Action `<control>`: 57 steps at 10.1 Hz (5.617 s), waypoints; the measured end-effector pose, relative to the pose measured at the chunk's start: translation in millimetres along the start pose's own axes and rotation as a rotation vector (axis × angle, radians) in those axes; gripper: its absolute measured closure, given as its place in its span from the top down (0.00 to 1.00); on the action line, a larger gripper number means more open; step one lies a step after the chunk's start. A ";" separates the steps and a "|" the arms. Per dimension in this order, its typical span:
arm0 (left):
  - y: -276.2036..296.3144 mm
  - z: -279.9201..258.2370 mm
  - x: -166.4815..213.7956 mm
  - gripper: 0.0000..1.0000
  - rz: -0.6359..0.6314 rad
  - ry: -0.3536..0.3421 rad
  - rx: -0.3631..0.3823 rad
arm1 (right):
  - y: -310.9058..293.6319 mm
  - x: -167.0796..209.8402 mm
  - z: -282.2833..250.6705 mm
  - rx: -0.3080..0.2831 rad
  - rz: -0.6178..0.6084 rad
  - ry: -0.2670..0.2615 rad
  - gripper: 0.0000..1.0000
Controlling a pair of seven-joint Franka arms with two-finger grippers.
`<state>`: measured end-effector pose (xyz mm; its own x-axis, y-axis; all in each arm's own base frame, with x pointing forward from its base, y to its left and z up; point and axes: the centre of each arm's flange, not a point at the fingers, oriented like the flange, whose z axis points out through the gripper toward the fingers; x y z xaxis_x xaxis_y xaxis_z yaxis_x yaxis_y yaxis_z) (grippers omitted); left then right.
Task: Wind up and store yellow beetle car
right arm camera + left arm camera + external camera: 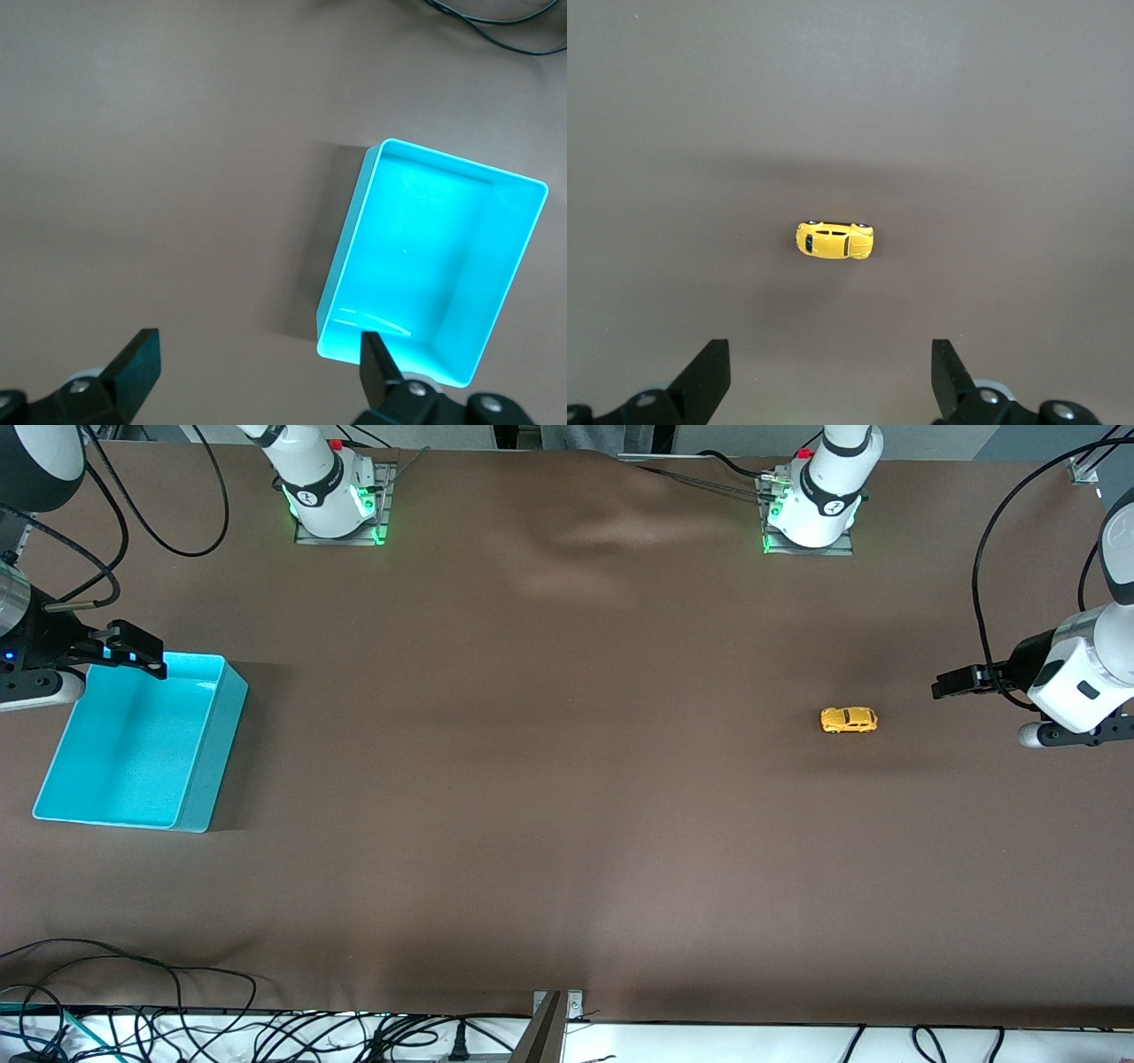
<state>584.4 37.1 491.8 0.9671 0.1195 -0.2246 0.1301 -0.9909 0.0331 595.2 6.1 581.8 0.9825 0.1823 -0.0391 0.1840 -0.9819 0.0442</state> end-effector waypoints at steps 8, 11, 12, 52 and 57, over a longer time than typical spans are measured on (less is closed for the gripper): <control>-1.5 7.1 -0.6 1.00 -0.034 -0.015 0.001 | 4.2 -2.8 -4.1 -0.002 0.007 0.007 1.00; -1.6 7.7 -0.6 1.00 -0.034 -0.017 0.001 | 4.2 -3.7 -6.2 -0.002 0.007 0.010 1.00; -1.7 7.9 -0.6 1.00 -0.046 -0.017 0.001 | 4.2 -3.5 -5.8 -0.002 0.007 0.010 1.00; 115.5 328.6 -41.7 0.44 -1.445 0.174 -0.170 | 6.1 6.7 14.2 0.002 0.007 -0.014 1.00; 88.1 326.9 -34.5 0.44 -1.420 0.227 -0.124 | 6.1 6.8 14.5 0.002 0.007 -0.014 1.00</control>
<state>491.0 -74.3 184.1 0.0189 0.9997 0.0175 0.9998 -0.0190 0.0032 602.6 0.6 567.4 0.9832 0.1745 -0.0528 0.1768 -0.9833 0.0427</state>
